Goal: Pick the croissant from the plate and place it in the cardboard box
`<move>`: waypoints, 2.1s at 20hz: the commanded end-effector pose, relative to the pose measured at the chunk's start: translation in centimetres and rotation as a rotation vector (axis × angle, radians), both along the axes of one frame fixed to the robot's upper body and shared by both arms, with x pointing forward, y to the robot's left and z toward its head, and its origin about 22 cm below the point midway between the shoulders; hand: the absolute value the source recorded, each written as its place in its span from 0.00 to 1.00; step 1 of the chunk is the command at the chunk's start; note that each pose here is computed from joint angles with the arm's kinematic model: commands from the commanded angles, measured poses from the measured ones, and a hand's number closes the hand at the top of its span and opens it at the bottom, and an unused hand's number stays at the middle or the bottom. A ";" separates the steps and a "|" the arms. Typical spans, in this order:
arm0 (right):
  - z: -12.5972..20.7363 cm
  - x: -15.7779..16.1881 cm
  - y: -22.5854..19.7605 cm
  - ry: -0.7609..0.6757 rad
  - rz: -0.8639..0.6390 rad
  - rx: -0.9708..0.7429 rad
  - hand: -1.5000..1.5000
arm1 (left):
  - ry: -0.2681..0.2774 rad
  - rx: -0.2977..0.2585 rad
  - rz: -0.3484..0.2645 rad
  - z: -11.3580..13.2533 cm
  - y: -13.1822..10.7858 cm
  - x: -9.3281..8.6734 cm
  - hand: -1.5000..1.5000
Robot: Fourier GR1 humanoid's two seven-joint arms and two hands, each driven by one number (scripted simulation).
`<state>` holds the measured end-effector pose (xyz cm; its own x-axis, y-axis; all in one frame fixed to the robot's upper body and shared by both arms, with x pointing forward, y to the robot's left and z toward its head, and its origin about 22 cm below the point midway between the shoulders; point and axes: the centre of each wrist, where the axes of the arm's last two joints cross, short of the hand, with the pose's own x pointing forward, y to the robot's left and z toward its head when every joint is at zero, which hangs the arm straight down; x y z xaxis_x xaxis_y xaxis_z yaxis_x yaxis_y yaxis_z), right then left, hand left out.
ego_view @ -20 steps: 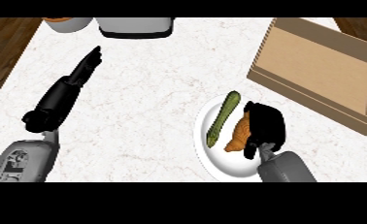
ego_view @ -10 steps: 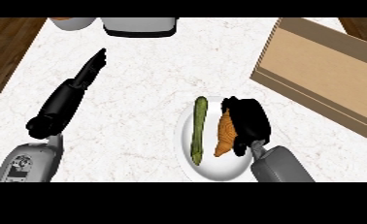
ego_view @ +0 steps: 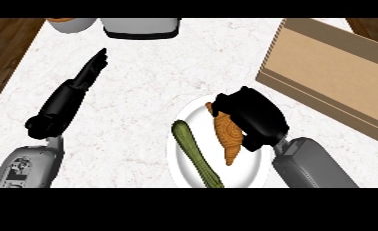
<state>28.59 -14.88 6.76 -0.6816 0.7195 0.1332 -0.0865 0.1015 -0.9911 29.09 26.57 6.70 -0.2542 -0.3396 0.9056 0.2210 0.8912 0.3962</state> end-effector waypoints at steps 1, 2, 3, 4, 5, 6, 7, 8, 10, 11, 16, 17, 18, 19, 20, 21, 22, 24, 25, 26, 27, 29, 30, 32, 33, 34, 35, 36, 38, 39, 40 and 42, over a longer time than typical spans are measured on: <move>3.8 -1.3 -0.9 -0.128 0.079 0.072 1.00 | 0.008 -0.005 0.010 0.2 -0.4 -1.2 0.50; 4.3 -0.7 -2.6 -0.128 0.061 0.094 1.00 | 0.002 -0.004 0.000 0.3 0.1 -1.3 0.50; 7.2 -0.9 -3.0 -0.134 0.053 0.123 1.00 | 0.010 0.014 0.010 0.1 1.1 -0.9 0.50; 6.5 -0.5 -3.3 -0.154 -0.015 0.175 1.00 | 0.011 0.003 0.021 0.7 0.5 0.2 0.50; 7.3 -0.6 -2.8 -0.143 -0.069 0.210 1.00 | 0.018 -0.005 0.001 -1.5 0.0 -0.8 0.50; 8.2 -0.1 -2.4 -0.159 -0.153 0.257 1.00 | 0.006 -0.003 0.021 -0.1 0.5 -1.2 0.50; 8.1 0.7 -4.5 -0.147 -0.210 0.302 1.00 | -0.003 0.006 0.011 0.6 0.5 -0.7 0.50; 9.8 0.4 -3.9 -0.138 -0.236 0.353 1.00 | 0.012 0.005 0.026 0.1 1.3 0.3 0.50; 10.2 1.6 -7.3 -0.120 -0.331 0.409 1.00 | -0.005 0.007 0.012 0.8 0.3 -0.1 0.50; 9.8 1.9 -6.4 -0.139 -0.402 0.445 1.00 | -0.004 0.012 0.015 0.1 1.1 0.2 0.50; 14.8 5.9 -10.5 -0.171 -0.542 0.492 1.00 | 0.009 0.002 -0.009 0.0 -0.4 -0.8 0.50; 13.6 5.7 -11.8 -0.162 -0.544 0.518 1.00 | 0.002 0.010 0.000 -1.4 -1.4 0.3 0.50; 15.2 7.9 -11.6 -0.171 -0.560 0.510 1.00 | -0.013 -0.005 -0.005 -1.2 1.5 0.3 0.50; 14.4 8.6 -12.4 -0.160 -0.589 0.499 1.00 | -0.006 0.007 -0.003 -0.7 0.0 0.1 0.50; 14.4 7.6 -15.4 -0.163 -0.611 0.511 1.00 | 0.007 -0.006 -0.012 -0.3 0.3 -1.6 0.50; 12.6 8.8 -15.5 -0.153 -0.609 0.491 1.00 | -0.015 -0.004 0.000 0.9 -0.5 0.7 0.50; 13.7 10.0 -15.3 -0.169 -0.640 0.431 1.00 | 0.005 0.007 -0.010 1.1 -0.4 0.2 0.50; 14.6 10.1 -17.3 -0.188 -0.651 0.344 1.00 | 0.000 0.012 -0.006 0.9 -0.1 -0.1 0.50; 12.5 10.6 -18.9 -0.146 -0.626 0.313 1.00 | -0.004 0.002 -0.011 0.4 0.1 1.0 0.50; 13.7 11.0 -20.2 -0.127 -0.671 0.288 1.00 | -0.038 0.008 -0.016 1.1 -0.1 -0.5 0.50; 12.9 10.7 -21.7 -0.085 -0.670 0.237 1.00 | -0.010 0.002 -0.013 -0.3 -0.2 1.1 0.50; 13.3 11.3 -22.2 0.044 -0.696 0.171 1.00 | 0.000 0.004 -0.027 -0.8 -1.2 0.1 0.50; 13.0 11.9 -22.4 0.096 -0.713 0.139 1.00 | -0.014 0.017 -0.030 0.4 -0.2 0.3 0.50; 11.6 11.7 -23.9 0.151 -0.695 0.104 1.00 | -0.013 0.019 -0.005 0.7 -0.7 0.6 0.50; 11.6 12.4 -23.9 0.170 -0.689 0.102 1.00 | -0.019 -0.001 -0.030 0.2 -0.7 0.4 0.50; 11.4 12.3 -24.7 0.175 -0.690 0.087 1.00 | -0.041 0.012 -0.040 1.5 0.7 0.7 0.50; 11.8 11.4 -27.0 0.207 -0.670 0.096 1.00 | -0.016 0.002 -0.026 -0.3 -0.5 1.4 0.50; 11.2 11.6 -27.0 0.253 -0.671 0.045 1.00 | -0.025 0.015 -0.025 0.3 0.2 0.6 0.50; 10.9 11.8 -27.2 0.279 -0.699 -0.048 1.00 | -0.022 0.013 -0.028 0.5 -0.9 0.0 0.50; 9.9 11.4 -28.3 0.296 -0.722 -0.056 1.00 | -0.010 0.002 -0.061 -0.3 -0.9 0.0 0.50; 9.6 11.9 -28.0 0.321 -0.724 -0.054 1.00 | -0.017 -0.004 -0.037 0.1 -1.0 0.7 0.50; 9.1 11.5 -28.6 0.413 -0.612 -0.048 0.00 | -0.023 -0.005 -0.029 0.7 -2.4 1.1 0.50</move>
<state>40.54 -41.99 17.09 -0.0272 0.9734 0.2273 -0.2749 0.2113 -0.9380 29.92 25.47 7.05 -0.2823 -0.3314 0.9003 0.2448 0.8825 0.4016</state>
